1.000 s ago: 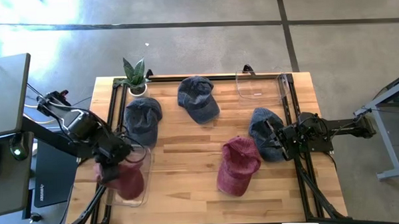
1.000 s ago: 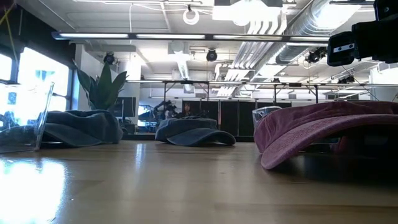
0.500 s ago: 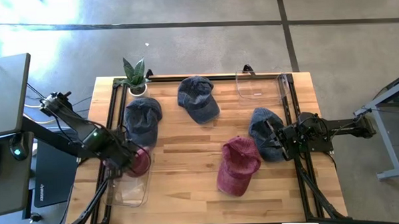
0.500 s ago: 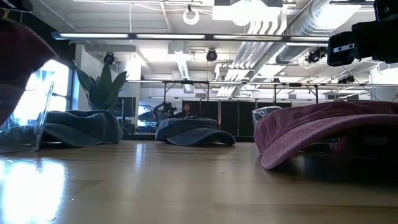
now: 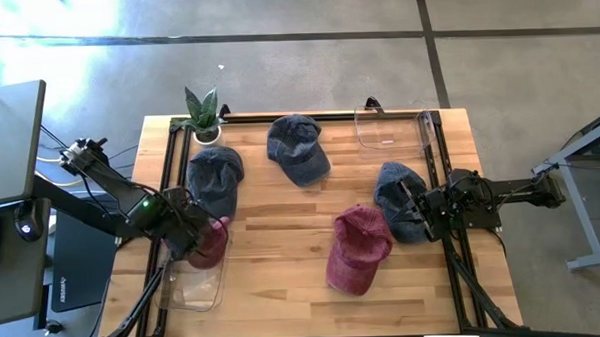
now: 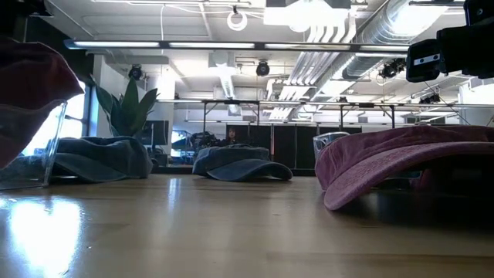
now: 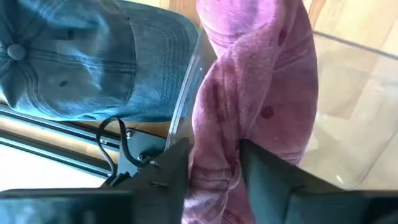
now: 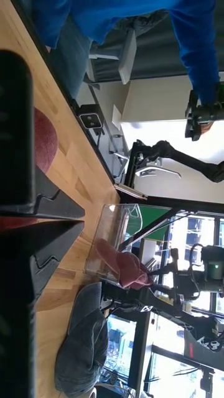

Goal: Pick & Place hat
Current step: Put the left red cap into the bottom transparent bin

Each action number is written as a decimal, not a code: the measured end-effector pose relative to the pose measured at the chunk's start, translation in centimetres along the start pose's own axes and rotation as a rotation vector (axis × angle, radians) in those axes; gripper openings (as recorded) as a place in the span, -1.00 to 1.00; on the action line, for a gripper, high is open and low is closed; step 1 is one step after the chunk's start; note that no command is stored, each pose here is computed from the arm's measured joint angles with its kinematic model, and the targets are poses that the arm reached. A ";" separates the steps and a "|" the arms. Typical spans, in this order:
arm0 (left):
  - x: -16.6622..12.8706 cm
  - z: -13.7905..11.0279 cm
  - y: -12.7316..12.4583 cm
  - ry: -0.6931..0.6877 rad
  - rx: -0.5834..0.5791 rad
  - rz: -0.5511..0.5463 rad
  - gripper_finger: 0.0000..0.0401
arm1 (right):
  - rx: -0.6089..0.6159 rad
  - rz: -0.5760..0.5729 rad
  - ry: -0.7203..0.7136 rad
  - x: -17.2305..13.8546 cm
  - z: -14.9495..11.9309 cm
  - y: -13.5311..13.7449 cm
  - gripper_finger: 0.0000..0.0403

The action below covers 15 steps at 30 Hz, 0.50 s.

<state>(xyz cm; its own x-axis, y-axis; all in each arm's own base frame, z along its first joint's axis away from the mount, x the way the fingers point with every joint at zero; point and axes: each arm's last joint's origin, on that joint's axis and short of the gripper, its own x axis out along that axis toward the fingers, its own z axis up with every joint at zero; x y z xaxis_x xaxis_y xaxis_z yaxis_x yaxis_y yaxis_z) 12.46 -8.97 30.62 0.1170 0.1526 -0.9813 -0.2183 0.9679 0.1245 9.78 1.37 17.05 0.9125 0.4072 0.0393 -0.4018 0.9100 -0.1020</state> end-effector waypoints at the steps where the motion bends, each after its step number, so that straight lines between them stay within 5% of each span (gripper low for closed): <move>1: -0.1 -0.1 0.1 -0.006 -0.018 -0.003 -0.24 | 0.000 0.000 0.000 0.0 0.0 0.0 -0.94; 7: -2.6 0.2 0.5 -0.065 -0.134 -0.091 -0.11 | 0.000 0.000 0.000 0.0 0.0 0.0 -0.94; 15: -6.1 0.9 1.3 -0.242 -0.192 -0.133 -0.37 | 0.000 0.000 0.000 0.0 0.0 0.0 -0.94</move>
<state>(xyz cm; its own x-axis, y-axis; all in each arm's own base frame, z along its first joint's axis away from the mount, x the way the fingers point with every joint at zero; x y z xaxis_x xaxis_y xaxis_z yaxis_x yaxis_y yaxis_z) 12.32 -8.46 36.85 0.3782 0.0931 -0.9210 -0.3619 0.9306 -0.0545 9.78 1.37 17.05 0.9125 0.4073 0.0393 -0.4018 0.9101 -0.1017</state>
